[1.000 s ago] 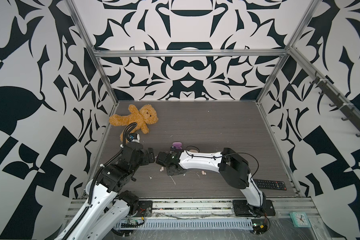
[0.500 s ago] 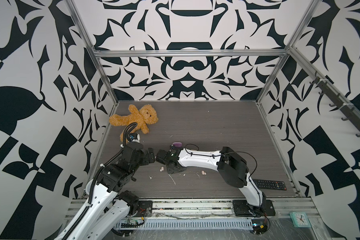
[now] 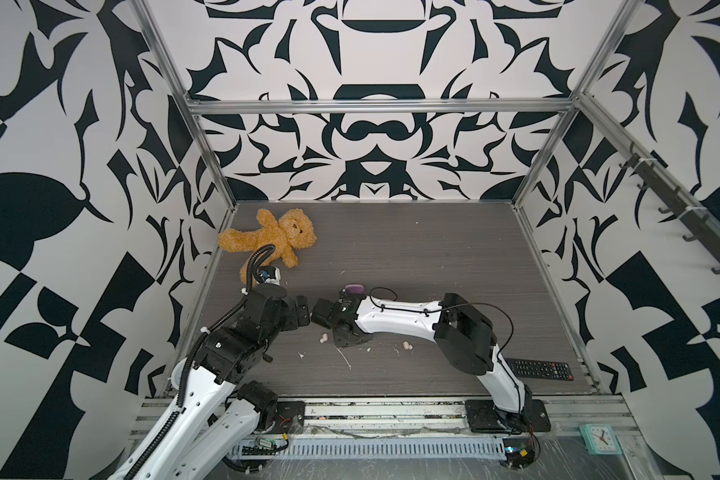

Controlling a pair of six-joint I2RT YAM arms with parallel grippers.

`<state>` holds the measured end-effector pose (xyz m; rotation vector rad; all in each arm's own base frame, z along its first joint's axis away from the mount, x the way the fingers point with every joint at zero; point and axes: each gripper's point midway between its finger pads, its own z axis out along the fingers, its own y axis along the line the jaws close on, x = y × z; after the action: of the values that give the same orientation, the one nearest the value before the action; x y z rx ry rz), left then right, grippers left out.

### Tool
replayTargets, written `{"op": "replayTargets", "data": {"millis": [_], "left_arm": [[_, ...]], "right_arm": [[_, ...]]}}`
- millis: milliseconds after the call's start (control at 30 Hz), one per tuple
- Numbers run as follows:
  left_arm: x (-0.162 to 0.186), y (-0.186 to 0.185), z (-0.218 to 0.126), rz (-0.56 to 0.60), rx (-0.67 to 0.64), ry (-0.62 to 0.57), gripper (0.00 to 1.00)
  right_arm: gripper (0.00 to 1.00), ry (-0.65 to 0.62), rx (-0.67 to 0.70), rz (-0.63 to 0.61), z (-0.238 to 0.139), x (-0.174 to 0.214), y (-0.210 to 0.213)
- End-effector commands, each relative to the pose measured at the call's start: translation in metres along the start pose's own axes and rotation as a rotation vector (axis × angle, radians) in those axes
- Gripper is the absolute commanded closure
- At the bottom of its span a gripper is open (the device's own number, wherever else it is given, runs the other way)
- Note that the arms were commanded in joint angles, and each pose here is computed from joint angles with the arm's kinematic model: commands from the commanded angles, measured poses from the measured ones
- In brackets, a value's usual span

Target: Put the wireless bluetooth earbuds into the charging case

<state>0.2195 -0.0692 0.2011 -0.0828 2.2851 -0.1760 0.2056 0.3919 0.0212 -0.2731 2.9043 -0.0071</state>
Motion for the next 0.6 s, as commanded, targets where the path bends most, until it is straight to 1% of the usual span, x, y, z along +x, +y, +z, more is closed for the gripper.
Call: {"op": "replayTargets", "data": {"millis": [0, 200, 400, 567], "left_arm": [[0.004, 0.001, 0.002, 0.001, 0.001, 0.008, 0.0], [0.004, 0.0, 0.002, 0.0, 0.005, 0.008, 0.0], [0.004, 0.0, 0.002, -0.001, 0.005, 0.006, 0.0], [0.003, 0.0, 0.002, -0.002, 0.005, 0.005, 0.01]], "right_arm": [[0.64, -0.007, -0.002, 0.013, -0.014, -0.001, -0.006], [0.61, -0.044, -0.046, 0.022, -0.032, -0.007, 0.0], [0.58, -0.075, -0.102, -0.009, -0.046, -0.005, 0.015], [0.57, -0.089, -0.136, -0.028, -0.049, -0.003, 0.027]]}}
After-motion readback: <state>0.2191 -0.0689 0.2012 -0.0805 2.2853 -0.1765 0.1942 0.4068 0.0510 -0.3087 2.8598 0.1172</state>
